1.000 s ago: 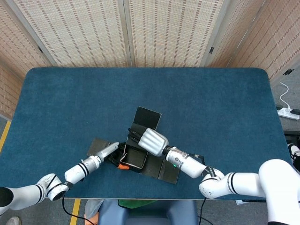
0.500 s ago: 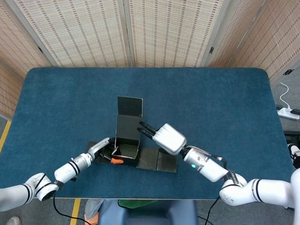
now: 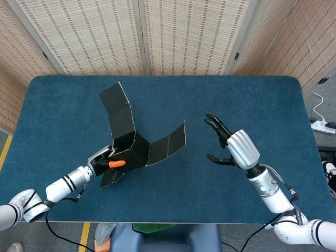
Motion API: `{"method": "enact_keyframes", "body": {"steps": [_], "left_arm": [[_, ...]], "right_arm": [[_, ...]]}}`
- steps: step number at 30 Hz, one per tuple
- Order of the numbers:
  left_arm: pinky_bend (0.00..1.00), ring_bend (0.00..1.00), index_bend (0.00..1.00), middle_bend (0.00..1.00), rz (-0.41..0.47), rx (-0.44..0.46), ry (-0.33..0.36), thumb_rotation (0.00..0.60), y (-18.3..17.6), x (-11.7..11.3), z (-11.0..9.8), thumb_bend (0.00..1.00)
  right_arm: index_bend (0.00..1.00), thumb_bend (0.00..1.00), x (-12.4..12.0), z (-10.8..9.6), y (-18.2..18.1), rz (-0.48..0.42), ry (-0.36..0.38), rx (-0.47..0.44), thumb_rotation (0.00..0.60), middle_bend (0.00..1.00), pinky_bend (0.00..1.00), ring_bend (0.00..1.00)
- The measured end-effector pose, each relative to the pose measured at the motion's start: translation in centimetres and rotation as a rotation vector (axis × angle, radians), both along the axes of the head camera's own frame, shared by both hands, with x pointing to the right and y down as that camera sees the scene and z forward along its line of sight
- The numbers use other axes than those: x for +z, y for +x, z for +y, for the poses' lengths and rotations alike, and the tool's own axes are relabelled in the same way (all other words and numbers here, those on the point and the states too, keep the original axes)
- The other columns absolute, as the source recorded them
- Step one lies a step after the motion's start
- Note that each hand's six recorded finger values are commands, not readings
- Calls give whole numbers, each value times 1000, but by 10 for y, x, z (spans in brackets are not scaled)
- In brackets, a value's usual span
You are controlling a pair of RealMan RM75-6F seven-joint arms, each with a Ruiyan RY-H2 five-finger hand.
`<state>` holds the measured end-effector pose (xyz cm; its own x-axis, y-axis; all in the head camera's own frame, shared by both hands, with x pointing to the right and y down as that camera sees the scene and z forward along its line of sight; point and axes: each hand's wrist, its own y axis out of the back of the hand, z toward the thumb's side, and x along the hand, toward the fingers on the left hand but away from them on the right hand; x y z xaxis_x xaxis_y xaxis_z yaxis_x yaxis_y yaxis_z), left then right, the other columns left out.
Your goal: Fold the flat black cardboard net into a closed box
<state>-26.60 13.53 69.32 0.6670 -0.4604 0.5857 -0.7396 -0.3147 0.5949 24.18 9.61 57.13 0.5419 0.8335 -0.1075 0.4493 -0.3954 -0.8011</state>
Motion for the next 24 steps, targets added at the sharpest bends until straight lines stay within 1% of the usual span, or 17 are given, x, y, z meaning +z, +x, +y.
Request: {"method": "enact_keyframes", "body": {"steps": [3, 5, 8, 10, 13, 16, 19, 21, 24], "left_arm": [[886, 662, 364, 371, 82, -40, -53, 600, 1, -10, -5, 201], [887, 663, 365, 372, 127, -55, -84, 600, 4, -18, -7, 202], [888, 662, 365, 374, 169, -64, -119, 600, 11, -26, -6, 202], [888, 662, 365, 375, 182, -61, -130, 600, 16, -30, -4, 202], [888, 662, 365, 375, 172, -45, -117, 600, 19, -32, -3, 201], [888, 662, 364, 375, 148, -20, -92, 600, 22, -32, 0, 201], [887, 662, 364, 375, 113, 11, -60, 600, 24, -30, 2, 202], [888, 662, 364, 375, 86, 34, -32, 600, 25, -28, 3, 202], [888, 662, 364, 376, 48, 68, 11, 600, 27, -25, 5, 202]], "right_arm": [[0, 149, 5, 5, -7, -67, -16, 13, 600, 62, 1000, 706], [0, 150, 8, 7, -19, -104, -22, 10, 600, 73, 1000, 712], [0, 144, 12, 7, -40, -128, -13, -10, 600, 95, 1000, 725], [0, 140, 13, 7, -56, -141, 4, -22, 600, 116, 1000, 732], [0, 135, 13, 5, -84, -175, 30, -31, 600, 161, 1000, 748], [0, 134, 8, -3, -106, -186, 71, -36, 600, 191, 1000, 757], [0, 133, 5, -9, -123, -175, 101, -49, 600, 219, 1000, 767], [7, 133, 5, -10, -132, -159, 106, -63, 600, 237, 1000, 772], [62, 134, 5, -11, -144, -130, 114, -89, 600, 275, 1000, 782]]}}
